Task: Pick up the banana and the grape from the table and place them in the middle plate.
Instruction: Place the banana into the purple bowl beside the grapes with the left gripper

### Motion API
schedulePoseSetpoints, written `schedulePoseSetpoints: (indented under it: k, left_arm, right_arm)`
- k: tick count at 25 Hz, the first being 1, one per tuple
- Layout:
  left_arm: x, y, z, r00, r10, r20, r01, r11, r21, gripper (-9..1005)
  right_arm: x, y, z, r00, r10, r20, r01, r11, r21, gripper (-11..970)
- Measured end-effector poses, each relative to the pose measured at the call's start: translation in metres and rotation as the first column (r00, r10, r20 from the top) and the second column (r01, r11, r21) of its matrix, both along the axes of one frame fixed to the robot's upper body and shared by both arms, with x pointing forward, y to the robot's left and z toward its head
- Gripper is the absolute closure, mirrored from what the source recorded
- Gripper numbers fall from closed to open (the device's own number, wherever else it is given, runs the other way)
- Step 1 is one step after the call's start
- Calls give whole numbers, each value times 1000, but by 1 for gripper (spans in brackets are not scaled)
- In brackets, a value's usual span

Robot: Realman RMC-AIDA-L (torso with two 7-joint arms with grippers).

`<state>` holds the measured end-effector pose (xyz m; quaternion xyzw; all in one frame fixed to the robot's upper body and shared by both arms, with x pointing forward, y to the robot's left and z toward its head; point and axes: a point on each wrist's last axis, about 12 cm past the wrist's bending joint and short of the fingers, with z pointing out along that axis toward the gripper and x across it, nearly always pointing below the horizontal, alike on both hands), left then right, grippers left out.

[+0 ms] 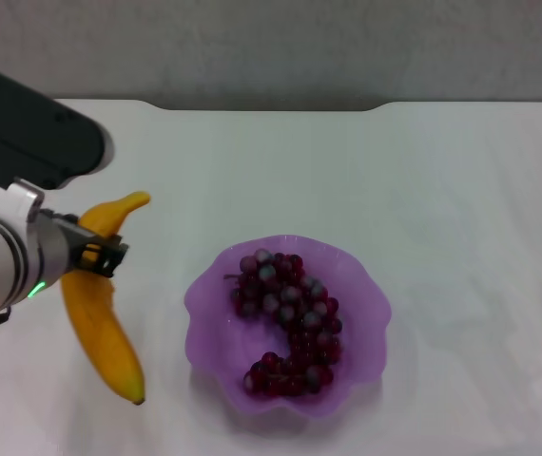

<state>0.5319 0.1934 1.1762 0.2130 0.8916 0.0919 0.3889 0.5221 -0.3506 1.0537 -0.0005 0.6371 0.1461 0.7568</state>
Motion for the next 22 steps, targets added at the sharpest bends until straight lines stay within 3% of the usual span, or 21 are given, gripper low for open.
schedulePoseSetpoints:
  k: [7,9,14,22]
  left_arm:
    - [-10,-36,18,984,-170,47,169,985,29,497]
    - [-17,-56,18,967,-250,52,249,968,25,497]
    - [-22,-75,15,945,-322,60,322,947,20,496]
    - [-15,-95,6,925,-370,81,370,929,19,496]
  right_arm:
    - [1,1,0,1000,1,-1,-1,1000,0,79]
    - [1,1,0,1000,2,0,-2,1000,0,79]
    - [2,1,1,1000,4,2,-4,1000,-1,79]
    - [3,2,1,1000,6,4,-6,1000,0,79]
